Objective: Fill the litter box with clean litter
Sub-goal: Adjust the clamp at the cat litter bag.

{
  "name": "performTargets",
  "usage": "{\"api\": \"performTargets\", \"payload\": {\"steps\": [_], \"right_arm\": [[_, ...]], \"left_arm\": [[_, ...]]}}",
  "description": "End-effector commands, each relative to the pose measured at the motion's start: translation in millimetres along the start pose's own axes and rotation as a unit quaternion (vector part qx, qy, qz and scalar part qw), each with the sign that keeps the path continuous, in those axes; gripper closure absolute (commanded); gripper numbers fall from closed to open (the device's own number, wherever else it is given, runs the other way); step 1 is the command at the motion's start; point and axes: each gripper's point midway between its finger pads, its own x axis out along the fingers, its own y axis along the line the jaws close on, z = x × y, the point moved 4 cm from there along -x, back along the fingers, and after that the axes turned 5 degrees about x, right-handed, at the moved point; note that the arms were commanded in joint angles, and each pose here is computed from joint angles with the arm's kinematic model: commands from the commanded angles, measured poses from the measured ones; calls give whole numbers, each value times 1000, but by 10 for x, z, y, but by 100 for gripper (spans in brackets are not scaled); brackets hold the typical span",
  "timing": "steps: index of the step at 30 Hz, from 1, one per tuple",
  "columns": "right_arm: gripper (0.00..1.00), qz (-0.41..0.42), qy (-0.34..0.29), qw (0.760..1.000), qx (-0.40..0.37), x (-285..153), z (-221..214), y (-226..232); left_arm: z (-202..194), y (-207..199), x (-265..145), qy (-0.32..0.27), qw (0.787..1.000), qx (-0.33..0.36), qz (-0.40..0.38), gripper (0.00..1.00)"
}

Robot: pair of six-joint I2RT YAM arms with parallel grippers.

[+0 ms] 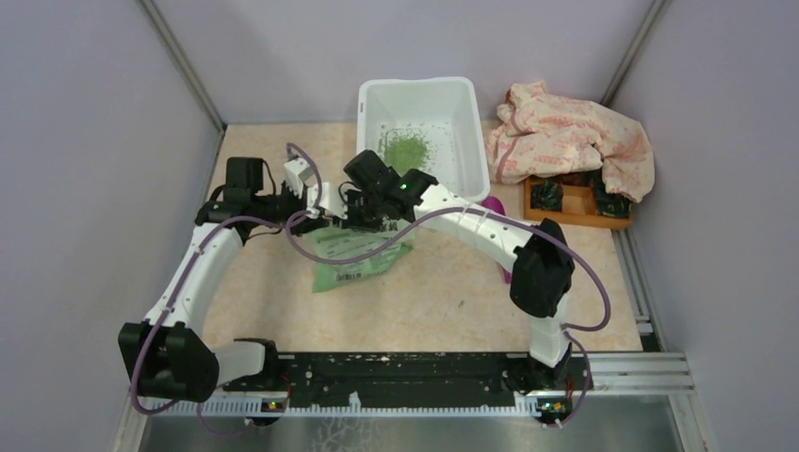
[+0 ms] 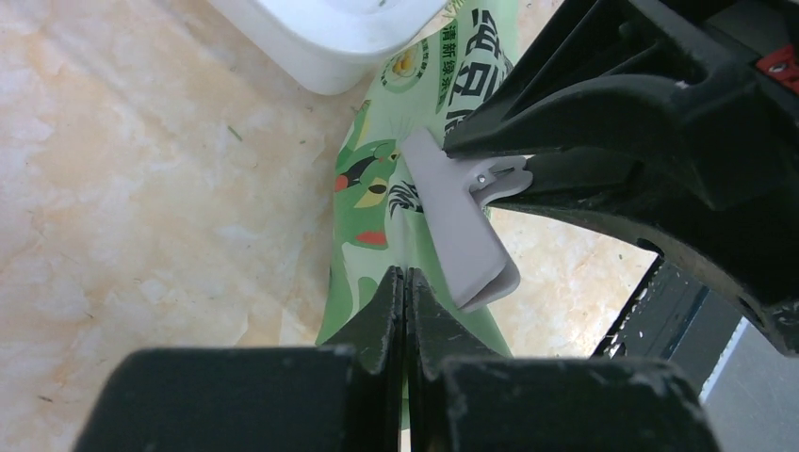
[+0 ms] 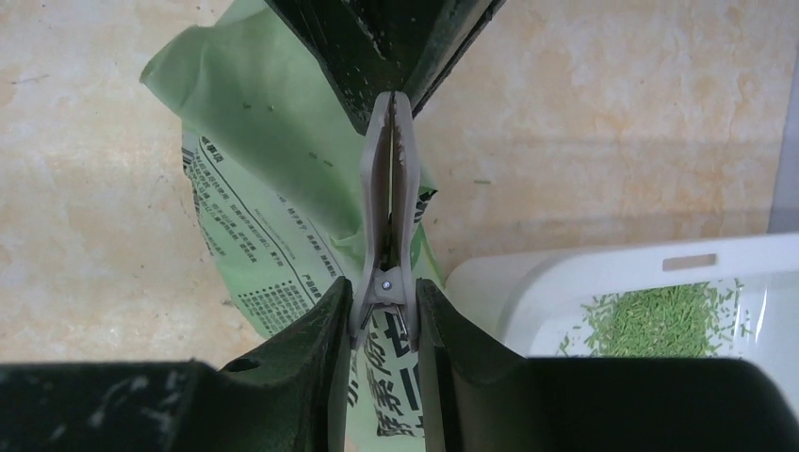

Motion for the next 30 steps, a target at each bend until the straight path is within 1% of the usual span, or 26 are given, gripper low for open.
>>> {"api": "performTargets", "payload": {"steps": [1, 3, 5, 8, 11, 14, 20, 23, 26, 30], "right_arm": [[100, -23, -2, 999, -29, 180, 101, -51], [100, -33, 27, 999, -31, 205, 77, -100], [100, -57, 29, 998, -26, 176, 105, -171], [100, -71, 38, 997, -21, 138, 104, -219], [100, -74, 52, 996, -22, 148, 70, -237], [100, -74, 53, 996, -14, 111, 63, -275], [100, -57, 67, 996, -14, 120, 13, -268], [100, -57, 77, 995, -15, 120, -17, -270], [100, -60, 84, 995, -14, 102, -41, -268], [100, -63, 86, 994, -13, 61, -52, -260]], "left_arm": [[368, -171, -135, -73, 995, 56, -29, 100], [374, -185, -155, -75, 995, 59, -27, 100], [370, -202, -177, -77, 995, 61, -24, 100], [372, -233, -219, -81, 994, 65, -19, 100], [377, -267, -254, -85, 994, 65, -19, 100], [374, -304, -296, -87, 994, 67, -16, 100], [374, -370, -373, -96, 993, 72, -9, 100], [337, -314, -373, -90, 994, 62, 15, 100], [295, -196, -352, -87, 995, 15, 40, 100], [293, -3, -384, -119, 989, -77, 42, 100]]}}
